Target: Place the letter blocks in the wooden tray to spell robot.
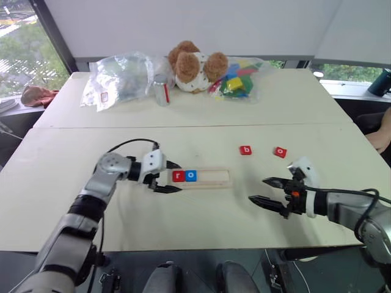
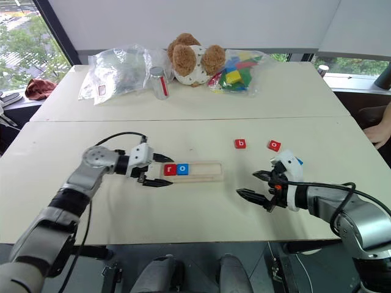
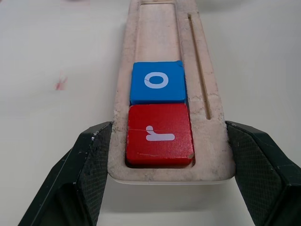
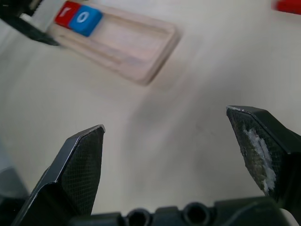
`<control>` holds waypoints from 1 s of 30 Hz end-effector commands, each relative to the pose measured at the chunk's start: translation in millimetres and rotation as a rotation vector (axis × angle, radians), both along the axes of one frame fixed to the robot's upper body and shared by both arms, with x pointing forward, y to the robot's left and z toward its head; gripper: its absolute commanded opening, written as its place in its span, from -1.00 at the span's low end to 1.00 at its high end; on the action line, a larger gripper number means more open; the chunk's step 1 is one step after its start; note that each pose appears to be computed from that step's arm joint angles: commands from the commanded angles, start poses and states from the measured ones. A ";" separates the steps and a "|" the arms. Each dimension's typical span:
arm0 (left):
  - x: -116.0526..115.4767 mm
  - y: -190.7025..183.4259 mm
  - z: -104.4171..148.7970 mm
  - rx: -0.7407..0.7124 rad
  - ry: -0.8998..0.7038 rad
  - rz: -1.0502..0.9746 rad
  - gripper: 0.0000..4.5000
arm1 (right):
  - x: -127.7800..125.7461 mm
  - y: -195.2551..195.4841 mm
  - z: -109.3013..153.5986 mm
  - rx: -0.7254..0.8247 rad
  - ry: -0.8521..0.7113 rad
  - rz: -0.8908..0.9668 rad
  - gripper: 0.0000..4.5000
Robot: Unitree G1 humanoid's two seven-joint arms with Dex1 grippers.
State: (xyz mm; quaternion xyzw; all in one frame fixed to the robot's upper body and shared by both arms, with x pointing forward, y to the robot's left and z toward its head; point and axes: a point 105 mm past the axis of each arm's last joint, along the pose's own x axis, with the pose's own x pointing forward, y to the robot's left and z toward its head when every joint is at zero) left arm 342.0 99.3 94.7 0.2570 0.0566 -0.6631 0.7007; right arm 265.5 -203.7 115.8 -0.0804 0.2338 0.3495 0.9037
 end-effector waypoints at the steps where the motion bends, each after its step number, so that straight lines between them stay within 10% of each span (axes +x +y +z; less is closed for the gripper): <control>1: 6.0 -14.6 -3.7 0.017 -0.018 -0.048 0.38 | 7.3 -16.6 6.8 -0.082 -0.095 -0.096 1.00; 5: 12.3 -26.4 -6.2 0.010 -0.009 -0.054 0.38 | 6.8 -15.1 10.1 -0.071 -0.130 -0.131 1.00; 8: 11.5 -29.5 -6.7 -0.002 0.002 -0.066 0.96 | 9.7 -17.1 12.7 -0.067 -0.153 -0.171 1.00; 18: 5.1 -20.9 -3.2 -0.047 0.027 -0.061 0.98 | 44.8 -10.7 21.5 -0.031 -0.233 -0.311 1.00; 30: -10.3 66.3 74.3 -0.035 0.093 0.142 0.98 | 117.3 35.5 8.7 0.046 -0.170 -0.429 1.00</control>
